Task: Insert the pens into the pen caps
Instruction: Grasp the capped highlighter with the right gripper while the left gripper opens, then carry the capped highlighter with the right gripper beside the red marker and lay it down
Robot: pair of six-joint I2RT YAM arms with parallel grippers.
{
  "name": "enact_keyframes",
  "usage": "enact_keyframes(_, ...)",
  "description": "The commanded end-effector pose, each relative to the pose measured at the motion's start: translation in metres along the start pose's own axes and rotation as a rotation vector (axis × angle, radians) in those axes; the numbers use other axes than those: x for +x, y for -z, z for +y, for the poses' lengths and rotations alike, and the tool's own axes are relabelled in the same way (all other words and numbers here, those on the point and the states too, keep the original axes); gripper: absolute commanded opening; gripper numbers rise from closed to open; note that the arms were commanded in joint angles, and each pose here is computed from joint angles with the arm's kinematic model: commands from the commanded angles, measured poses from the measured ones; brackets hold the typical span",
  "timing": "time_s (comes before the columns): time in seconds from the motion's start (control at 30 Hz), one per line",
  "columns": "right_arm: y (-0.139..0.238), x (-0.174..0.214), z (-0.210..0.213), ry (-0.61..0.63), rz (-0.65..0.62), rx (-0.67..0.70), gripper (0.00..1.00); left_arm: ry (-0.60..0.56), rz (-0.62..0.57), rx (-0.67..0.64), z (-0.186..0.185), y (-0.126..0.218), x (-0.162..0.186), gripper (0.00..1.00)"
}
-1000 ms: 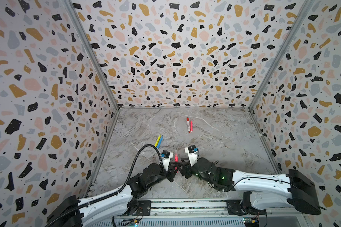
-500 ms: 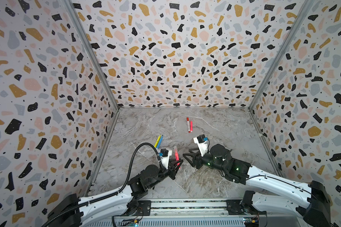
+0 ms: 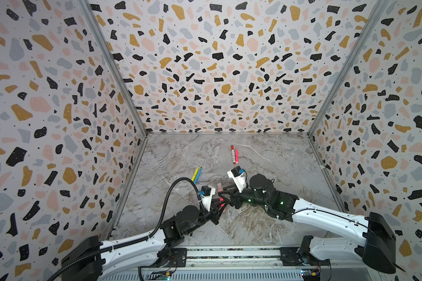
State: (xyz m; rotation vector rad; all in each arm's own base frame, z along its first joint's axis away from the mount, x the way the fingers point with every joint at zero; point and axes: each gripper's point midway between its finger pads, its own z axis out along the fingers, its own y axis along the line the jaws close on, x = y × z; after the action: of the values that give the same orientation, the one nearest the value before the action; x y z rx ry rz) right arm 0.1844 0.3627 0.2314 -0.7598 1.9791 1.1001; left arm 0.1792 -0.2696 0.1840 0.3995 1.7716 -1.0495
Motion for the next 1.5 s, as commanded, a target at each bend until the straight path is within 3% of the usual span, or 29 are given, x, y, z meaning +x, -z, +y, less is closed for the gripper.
enact_keyframes(0.0, -0.001, 0.002, 0.01, -0.011, 0.001, -0.059, 0.4, -0.006, -0.096, 0.028, -0.013, -0.001, -0.029, 0.0)
enact_keyframes(0.2, -0.003, 0.01, 0.006, -0.012, 0.029, -0.051, 0.27, -0.011, -0.095, 0.028, -0.014, -0.003, -0.031, 0.0)
enact_keyframes(0.3, -0.007, 0.011, 0.007, 0.001, 0.056, -0.053, 0.11, -0.013, -0.096, 0.027, -0.014, -0.004, -0.031, 0.0)
enact_keyframes(0.37, -0.008, 0.008, 0.008, 0.007, 0.053, -0.048, 0.05, -0.01, -0.097, 0.015, -0.013, -0.004, -0.032, 0.01)
enact_keyframes(0.5, -0.005, -0.006, -0.006, 0.003, 0.029, 0.01, 0.04, -0.008, -0.085, -0.027, -0.005, -0.003, -0.029, 0.42)
enact_keyframes(0.63, 0.001, -0.025, -0.045, -0.03, 0.01, 0.122, 0.05, 0.009, -0.049, -0.15, 0.02, 0.0, -0.017, 0.59)
enact_keyframes(0.87, -0.008, -0.029, -0.147, -0.102, 0.13, 0.343, 0.07, 0.03, -0.011, -0.318, 0.054, 0.015, -0.001, 0.59)
enact_keyframes(1.17, -0.022, -0.026, -0.284, -0.224, 0.248, 0.593, 0.07, 0.078, -0.034, -0.355, 0.063, 0.031, 0.0, 0.59)
enact_keyframes(1.47, -0.046, -0.053, -0.363, -0.296, 0.268, 0.671, 0.08, 0.08, -0.048, -0.374, 0.065, 0.041, -0.007, 0.59)
